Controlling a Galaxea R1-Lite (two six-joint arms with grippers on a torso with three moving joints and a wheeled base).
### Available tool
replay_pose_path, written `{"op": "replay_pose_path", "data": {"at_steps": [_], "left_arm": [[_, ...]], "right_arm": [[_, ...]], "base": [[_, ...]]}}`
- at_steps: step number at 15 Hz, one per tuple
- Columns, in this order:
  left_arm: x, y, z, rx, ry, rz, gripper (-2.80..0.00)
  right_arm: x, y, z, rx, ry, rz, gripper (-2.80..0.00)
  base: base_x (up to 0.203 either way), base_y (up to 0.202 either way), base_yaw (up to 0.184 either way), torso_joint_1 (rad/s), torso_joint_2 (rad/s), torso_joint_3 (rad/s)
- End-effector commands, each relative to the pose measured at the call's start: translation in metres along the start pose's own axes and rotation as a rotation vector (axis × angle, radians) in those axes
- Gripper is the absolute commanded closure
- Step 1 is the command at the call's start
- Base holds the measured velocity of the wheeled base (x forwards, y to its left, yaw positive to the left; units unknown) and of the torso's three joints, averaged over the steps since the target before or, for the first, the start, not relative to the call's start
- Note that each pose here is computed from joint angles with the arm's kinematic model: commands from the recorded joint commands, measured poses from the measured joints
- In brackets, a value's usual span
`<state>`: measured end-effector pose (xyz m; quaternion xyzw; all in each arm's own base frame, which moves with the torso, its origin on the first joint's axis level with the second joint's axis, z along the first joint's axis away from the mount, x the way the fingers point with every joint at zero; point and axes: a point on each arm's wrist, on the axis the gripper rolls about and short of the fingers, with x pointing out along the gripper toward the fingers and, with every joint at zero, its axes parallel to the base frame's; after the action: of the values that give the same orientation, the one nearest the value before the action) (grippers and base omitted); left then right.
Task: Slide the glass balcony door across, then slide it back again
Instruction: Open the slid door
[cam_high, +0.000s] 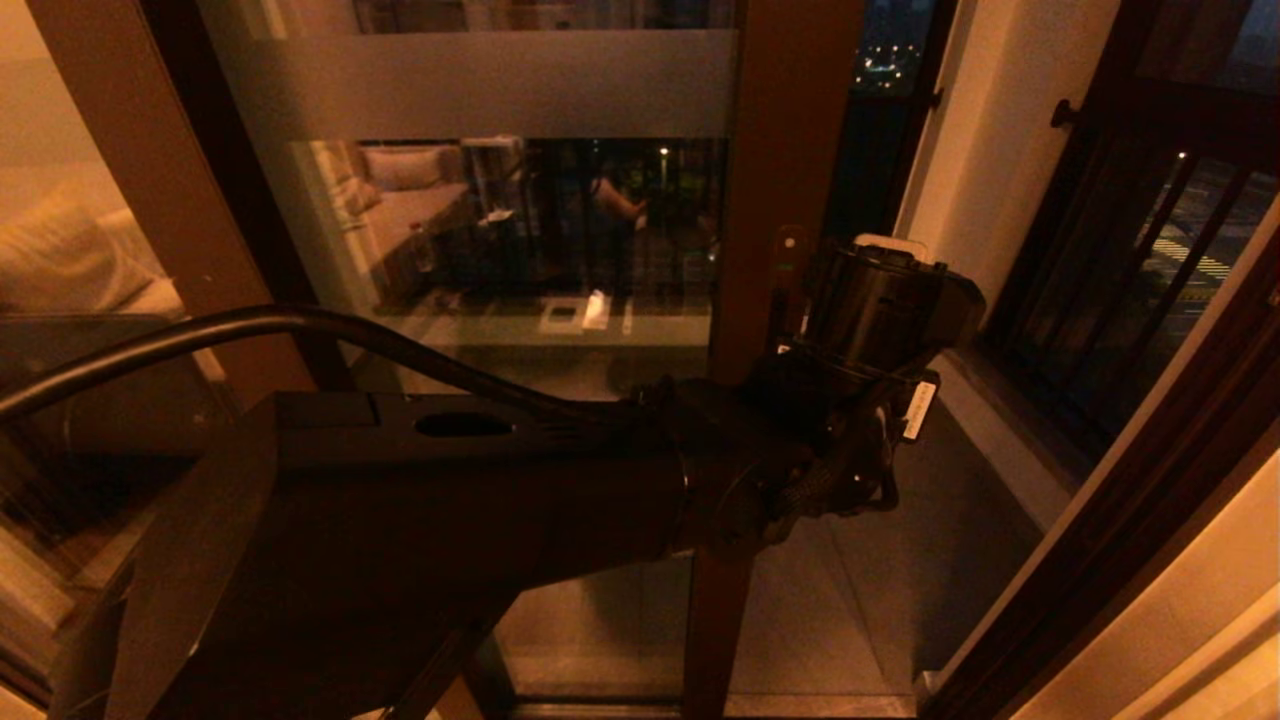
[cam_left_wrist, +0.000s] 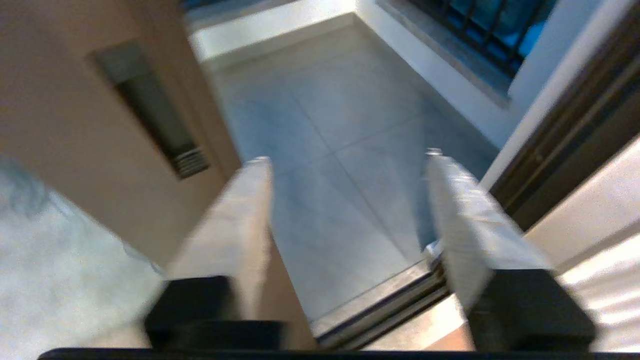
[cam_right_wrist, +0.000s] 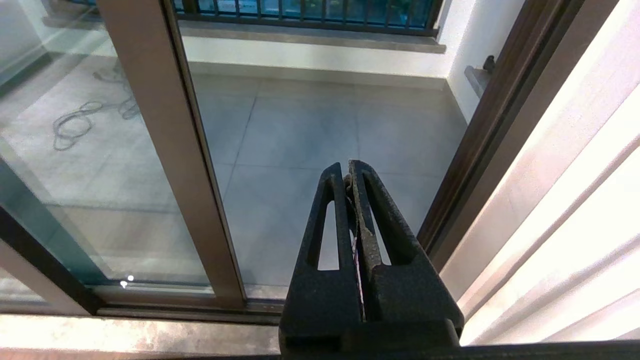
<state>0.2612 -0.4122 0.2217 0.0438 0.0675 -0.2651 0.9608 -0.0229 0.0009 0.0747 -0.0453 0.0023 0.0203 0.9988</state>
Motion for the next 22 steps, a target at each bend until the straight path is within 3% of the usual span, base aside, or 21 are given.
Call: {"op": "replay_pose_path", "data": {"at_steps": [1,5,9,11,14,22], "left_arm": [[0.003,0.004,0.000,0.037,-0.002,0.007,0.00],[0.033,0.005,-0.025,0.093,-0.083,-0.054,0.00],[0.052,0.031,-0.031,0.073,-0.120,0.001,0.00],[0.060,0.038,-0.033,0.047,-0.184,0.008,0.00],[0.077,0.052,-0.050,0.041,-0.206,0.030,0.00],[0.079,0.080,-0.039,0.035,-0.225,0.088,0.00]], "right_arm": [[0.000,0.000,-0.001,-0.001,0.003,0.001,0.00],[0.000,0.000,-0.001,-0.001,0.003,0.002,0.00],[0.000,0.000,-0.001,-0.001,0.003,0.003,0.00],[0.000,0.000,-0.001,-0.001,0.003,0.001,0.00],[0.000,0.000,-0.001,-0.001,0.003,0.001,0.00],[0.000,0.000,-0.001,-0.001,0.003,0.002,0.00]], "base": [[0.000,0.000,0.000,0.000,0.00,0.000],[0.000,0.000,0.000,0.000,0.00,0.000],[0.000,0.000,0.000,0.000,0.00,0.000],[0.000,0.000,0.000,0.000,0.00,0.000],[0.000,0.000,0.000,0.000,0.00,0.000],[0.000,0.000,0.000,0.000,0.00,0.000]]}}
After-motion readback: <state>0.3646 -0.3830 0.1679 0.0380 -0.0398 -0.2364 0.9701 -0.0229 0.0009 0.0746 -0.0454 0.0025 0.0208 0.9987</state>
